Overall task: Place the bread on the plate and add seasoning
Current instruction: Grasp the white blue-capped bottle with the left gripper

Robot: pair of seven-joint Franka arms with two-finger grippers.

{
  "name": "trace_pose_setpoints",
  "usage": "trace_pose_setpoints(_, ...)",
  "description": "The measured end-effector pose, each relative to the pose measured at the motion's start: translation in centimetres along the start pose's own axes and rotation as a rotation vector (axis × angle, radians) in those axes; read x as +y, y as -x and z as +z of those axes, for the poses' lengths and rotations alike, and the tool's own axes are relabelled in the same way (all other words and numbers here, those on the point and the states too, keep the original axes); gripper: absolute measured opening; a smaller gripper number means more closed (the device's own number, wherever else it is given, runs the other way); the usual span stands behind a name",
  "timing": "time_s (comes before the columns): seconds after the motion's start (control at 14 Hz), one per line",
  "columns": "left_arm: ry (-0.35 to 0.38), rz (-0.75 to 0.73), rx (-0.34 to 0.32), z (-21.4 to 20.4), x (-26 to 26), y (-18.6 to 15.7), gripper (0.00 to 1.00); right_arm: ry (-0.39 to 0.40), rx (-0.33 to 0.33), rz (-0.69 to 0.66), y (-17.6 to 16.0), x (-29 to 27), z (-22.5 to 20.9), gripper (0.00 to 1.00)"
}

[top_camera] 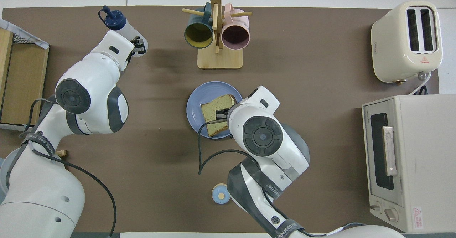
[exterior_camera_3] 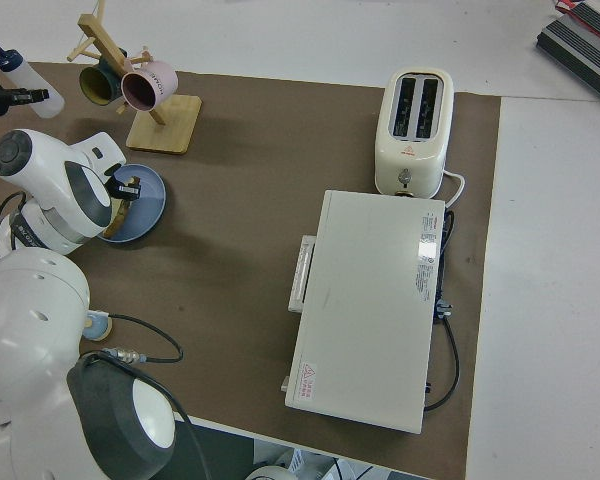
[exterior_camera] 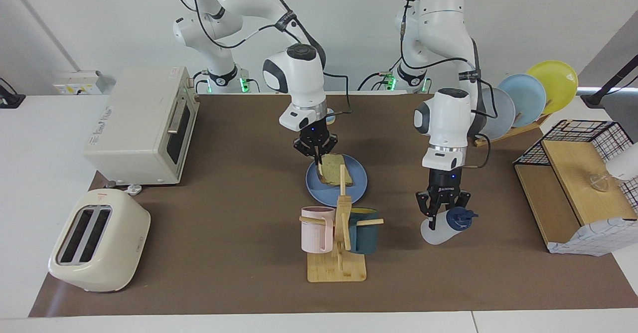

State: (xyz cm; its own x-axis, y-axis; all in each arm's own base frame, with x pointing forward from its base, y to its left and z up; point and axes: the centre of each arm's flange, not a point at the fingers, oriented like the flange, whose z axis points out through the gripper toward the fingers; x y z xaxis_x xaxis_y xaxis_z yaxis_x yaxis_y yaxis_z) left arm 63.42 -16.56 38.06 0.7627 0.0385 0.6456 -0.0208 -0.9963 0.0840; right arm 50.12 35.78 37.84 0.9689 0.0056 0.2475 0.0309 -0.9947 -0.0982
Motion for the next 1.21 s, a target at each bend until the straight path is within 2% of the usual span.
trace_pose_setpoints(0.14, 0.006, 0.009, -0.054, -0.8, -0.2, -1.3, 0.42, 0.008, -0.008, 0.003, 0.3, 0.5, 0.3, 0.07)
trace_pose_setpoints(0.36, 0.024, 0.14, -0.153, -3.4, -1.6, -5.0, 0.42, 0.019, -0.02, 0.013, 0.7, 1.3, 0.8, 0.07)
trace_pose_setpoints(0.5, 0.037, 0.196, -0.192, -5.1, -2.8, -6.5, 0.42, 0.03, -0.028, 0.048, 0.8, 2.3, 1.1, 0.07)
trace_pose_setpoints(0.78, 0.09, 0.319, -0.281, -7.9, -3.3, -6.9, 0.42, 0.041, -0.038, 0.071, 1.3, 3.4, 1.6, 0.07)
trace_pose_setpoints(1.21, 0.234, 0.553, -0.429, -13.8, -6.2, -7.0, 0.42, 0.018, -0.013, 0.104, 1.6, 3.6, 2.0, 0.07)
